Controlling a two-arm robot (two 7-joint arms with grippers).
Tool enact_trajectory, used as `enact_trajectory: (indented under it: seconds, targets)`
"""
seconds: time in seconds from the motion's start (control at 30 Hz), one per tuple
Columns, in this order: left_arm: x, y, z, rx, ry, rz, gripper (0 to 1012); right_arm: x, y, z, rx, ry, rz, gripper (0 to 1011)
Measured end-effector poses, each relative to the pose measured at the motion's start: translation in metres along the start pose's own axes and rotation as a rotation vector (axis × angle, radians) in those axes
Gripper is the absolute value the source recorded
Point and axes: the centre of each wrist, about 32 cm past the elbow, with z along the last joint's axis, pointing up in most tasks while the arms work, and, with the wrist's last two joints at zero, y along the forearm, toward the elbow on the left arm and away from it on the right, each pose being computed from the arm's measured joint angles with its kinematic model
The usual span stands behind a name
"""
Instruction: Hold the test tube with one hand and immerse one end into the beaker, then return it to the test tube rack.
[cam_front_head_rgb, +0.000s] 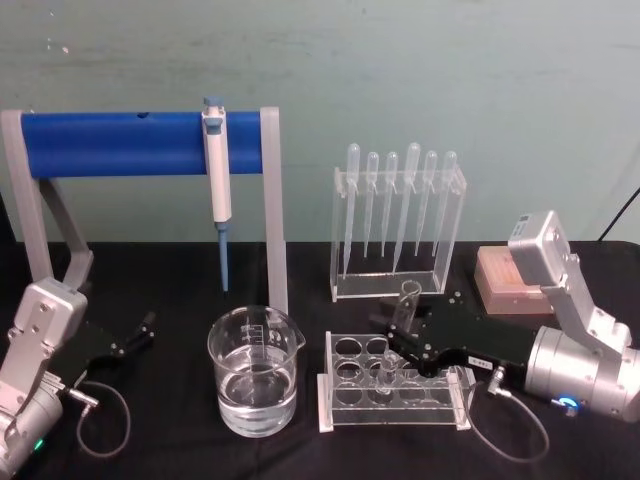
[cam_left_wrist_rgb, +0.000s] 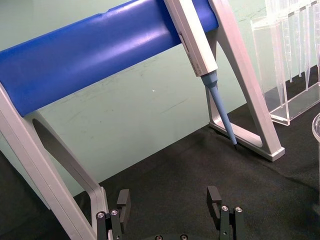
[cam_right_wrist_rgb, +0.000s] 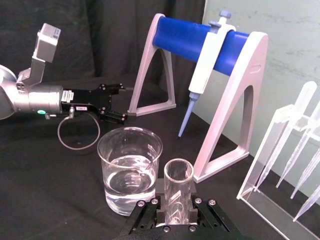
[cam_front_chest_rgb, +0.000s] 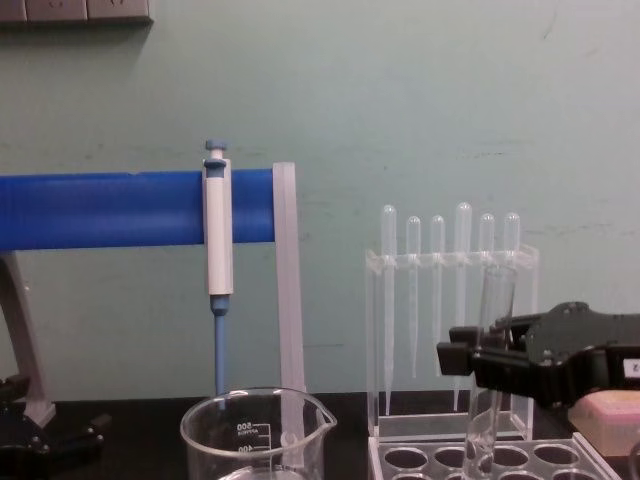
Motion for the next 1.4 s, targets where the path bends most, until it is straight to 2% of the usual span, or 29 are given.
enact_trajectory:
  seconds: [0.63, 1.1, 1.17, 1.23, 1.27, 1.3, 1.4]
  targets:
    - [0.0000, 0.0000, 0.0000, 0.000, 0.000, 0.000, 1000, 0.004, 0.008, -0.019, -0.017, 0.021, 0.002, 226]
    - [0.0000, 0.0000, 0.0000, 0.000, 0.000, 0.000, 1000, 0.003, 0.009, -0.020, -0.020, 0.021, 0.003, 226]
    - [0.0000, 0.0000, 0.0000, 0.000, 0.000, 0.000, 1000, 0.003, 0.009, -0.020, -0.020, 0.021, 0.003, 252]
    - [0.0000, 0.0000, 0.0000, 0.000, 0.000, 0.000, 1000, 0.004, 0.009, -0.020, -0.020, 0.022, 0.003, 305]
    - [0.0000, 0.0000, 0.0000, 0.000, 0.000, 0.000, 1000, 0.004, 0.008, -0.020, -0.020, 0.022, 0.003, 365]
    - [0.0000, 0.0000, 0.0000, 0.000, 0.000, 0.000, 1000, 0.004, 0.008, -0.020, -0.020, 0.022, 0.003, 365]
    - [-0.0001, 0.0000, 0.0000, 0.000, 0.000, 0.000, 1000, 0.004, 0.008, -0.020, -0.020, 0.022, 0.003, 456]
